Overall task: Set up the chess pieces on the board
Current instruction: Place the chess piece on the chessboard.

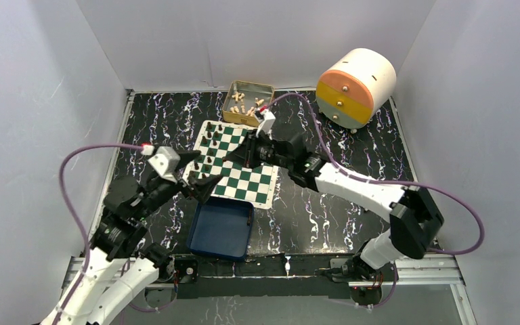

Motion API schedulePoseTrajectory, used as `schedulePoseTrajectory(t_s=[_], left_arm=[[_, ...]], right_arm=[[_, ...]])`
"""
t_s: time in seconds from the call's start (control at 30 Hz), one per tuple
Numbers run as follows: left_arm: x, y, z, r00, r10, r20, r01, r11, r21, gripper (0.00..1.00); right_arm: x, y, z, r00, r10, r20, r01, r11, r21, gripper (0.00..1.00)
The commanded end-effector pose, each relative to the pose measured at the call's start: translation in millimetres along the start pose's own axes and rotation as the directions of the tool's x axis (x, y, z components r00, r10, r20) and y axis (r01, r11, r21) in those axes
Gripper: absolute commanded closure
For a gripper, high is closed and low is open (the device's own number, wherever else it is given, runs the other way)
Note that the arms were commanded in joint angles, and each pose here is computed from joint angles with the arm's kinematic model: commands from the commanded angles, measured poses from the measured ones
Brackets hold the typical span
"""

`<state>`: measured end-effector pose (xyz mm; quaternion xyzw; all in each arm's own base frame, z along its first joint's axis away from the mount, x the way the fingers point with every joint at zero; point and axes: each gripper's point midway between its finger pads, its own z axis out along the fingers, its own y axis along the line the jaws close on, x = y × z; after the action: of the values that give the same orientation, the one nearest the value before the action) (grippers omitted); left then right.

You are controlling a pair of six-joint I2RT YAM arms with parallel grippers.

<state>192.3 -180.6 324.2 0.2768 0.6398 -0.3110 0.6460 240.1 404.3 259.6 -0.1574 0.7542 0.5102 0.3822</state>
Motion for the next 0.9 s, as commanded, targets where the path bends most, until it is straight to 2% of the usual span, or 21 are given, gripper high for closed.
schedulePoseTrajectory(t_s=[0.0, 0.23, 0.43, 0.63, 0.87], left_arm=[[-50.5, 2.1, -28.4, 0.993, 0.028, 0.113, -0.019, 0.997, -0.077, 0.1], [-88.0, 6.9, -63.5, 0.973, 0.042, 0.225, -0.003, 0.985, -0.173, 0.09], [-117.1, 21.0, -90.1, 0.945, -0.021, 0.325, 0.119, 0.951, -0.284, 0.09], [-122.0, 19.1, -98.2, 0.943, -0.005, 0.334, 0.107, 0.951, -0.289, 0.09], [-124.8, 16.9, -103.9, 0.939, 0.014, 0.345, 0.092, 0.953, -0.287, 0.09]], right_arm=[[2.5, 1.1, 24.8, 0.994, -0.082, -0.068, 0.086, 0.995, 0.053, 0.88], [48.6, -6.6, 79.3, 0.952, -0.166, -0.256, 0.204, 0.971, 0.127, 0.88], [71.9, -24.1, 118.9, 0.899, -0.237, -0.369, 0.325, 0.925, 0.196, 0.88], [96.2, -47.4, 145.4, 0.852, -0.255, -0.456, 0.394, 0.887, 0.24, 0.88], [113.8, -60.6, 160.3, 0.833, -0.258, -0.49, 0.419, 0.872, 0.253, 0.88]])
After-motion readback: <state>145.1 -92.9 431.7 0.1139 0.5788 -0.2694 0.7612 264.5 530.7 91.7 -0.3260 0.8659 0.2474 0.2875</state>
